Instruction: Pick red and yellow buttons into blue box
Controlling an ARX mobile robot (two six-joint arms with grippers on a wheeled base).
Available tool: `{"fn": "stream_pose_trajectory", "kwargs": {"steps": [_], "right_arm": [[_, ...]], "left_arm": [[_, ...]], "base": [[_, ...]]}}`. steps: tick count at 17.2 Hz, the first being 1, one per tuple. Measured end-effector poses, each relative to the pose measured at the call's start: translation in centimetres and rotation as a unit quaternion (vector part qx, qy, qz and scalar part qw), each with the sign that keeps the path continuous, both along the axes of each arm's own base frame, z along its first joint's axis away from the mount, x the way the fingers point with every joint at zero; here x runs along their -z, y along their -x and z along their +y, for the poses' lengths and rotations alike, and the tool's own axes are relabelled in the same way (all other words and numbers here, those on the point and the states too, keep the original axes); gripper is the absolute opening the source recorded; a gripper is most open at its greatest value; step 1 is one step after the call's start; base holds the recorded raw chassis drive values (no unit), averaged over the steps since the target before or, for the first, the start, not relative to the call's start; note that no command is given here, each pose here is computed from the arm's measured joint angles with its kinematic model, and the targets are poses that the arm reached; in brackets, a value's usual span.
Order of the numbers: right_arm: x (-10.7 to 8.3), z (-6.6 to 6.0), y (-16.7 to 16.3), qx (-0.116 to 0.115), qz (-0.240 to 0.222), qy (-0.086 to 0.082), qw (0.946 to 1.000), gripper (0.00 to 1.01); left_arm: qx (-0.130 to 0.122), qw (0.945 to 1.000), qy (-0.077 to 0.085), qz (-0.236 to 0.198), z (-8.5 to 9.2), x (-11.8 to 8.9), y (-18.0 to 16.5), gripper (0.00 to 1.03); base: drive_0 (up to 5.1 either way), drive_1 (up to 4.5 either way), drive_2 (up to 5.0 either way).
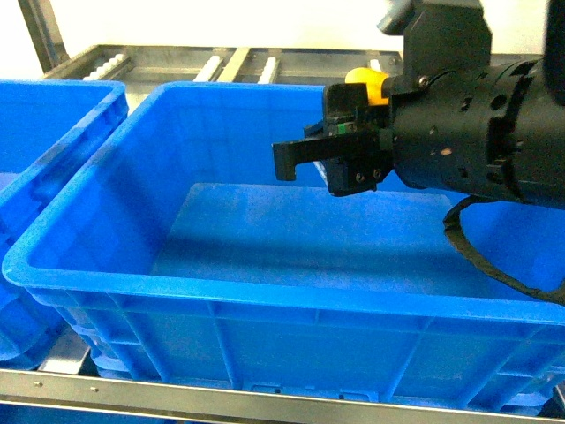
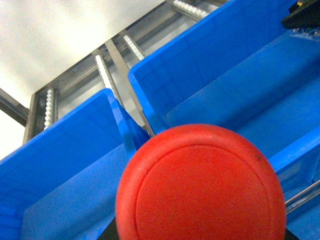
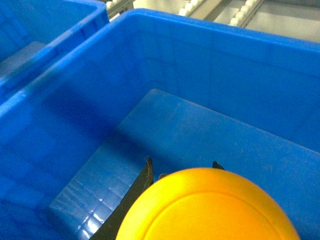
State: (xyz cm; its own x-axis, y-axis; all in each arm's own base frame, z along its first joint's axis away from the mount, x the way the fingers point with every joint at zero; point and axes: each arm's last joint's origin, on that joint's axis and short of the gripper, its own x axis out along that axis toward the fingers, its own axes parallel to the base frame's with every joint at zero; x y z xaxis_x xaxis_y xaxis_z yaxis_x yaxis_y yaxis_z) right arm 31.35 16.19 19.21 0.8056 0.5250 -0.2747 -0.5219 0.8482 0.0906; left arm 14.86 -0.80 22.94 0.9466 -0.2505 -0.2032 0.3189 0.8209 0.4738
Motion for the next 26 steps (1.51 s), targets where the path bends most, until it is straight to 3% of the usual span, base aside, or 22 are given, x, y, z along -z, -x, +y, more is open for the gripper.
{"fn": "stream_pose_trajectory", "kwargs": {"steps": [2,7,8,14,17,18,20,23,26], "right_arm": [[1.0,-0.4,-0.8,0.015,0.017,0.018,0.9996,0.27],[1.7,-1.6,-1.5,0.029,0.015,0.05,0.9982,0.27],[1.8,-1.7,-1.6,0.03,0.015,0.055,0.998,0.32],[1.8,-1.8,-1.6,0.031,0.013,0.054,0.998,1.0],[1.6,-1.8,-1.7,0.03,0.004,0.052,0.9982,0.98],[1.5,-2.1,-1.8,0.037,0.0,0.058,0.9976,0.98],[1.6,-3.7,-2.2,0.066,-0.002,0.071,0.9952,0.98],[1.7,-6.2,-2.2,0.092,-0.003,0.09,0.9917,0.98],[1.6,-7.9,-1.8,0.107,0.002,0.093,0.9899,0.98]], "left_arm": [[0.0,1.0,0.0,0.0,0.0,0.0,0.0,0.24],[0.0,1.0,0.0,0.0,0.0,0.0,0.0,0.24],[0.0,1.0,0.0,0.0,0.0,0.0,0.0,0.24],[0.0,1.0,0.0,0.0,0.0,0.0,0.0,0.24],[0.0,1.0,0.0,0.0,0.0,0.0,0.0,0.24],[0.0,1.0,0.0,0.0,0.0,0.0,0.0,0.24],[0.0,1.0,0.0,0.0,0.0,0.0,0.0,0.24],[0.0,1.0,0.0,0.0,0.0,0.0,0.0,0.24],[0.0,1.0,0.0,0.0,0.0,0.0,0.0,0.24]], "base": [[0.0,0.0,0.0],[0.0,0.0,0.0],[0.0,0.0,0.0],[0.0,0.0,0.0],[0.0,0.0,0.0],[0.0,0.0,0.0],[0.0,0.0,0.0],[0.0,0.0,0.0],[0.0,0.0,0.0]]}}
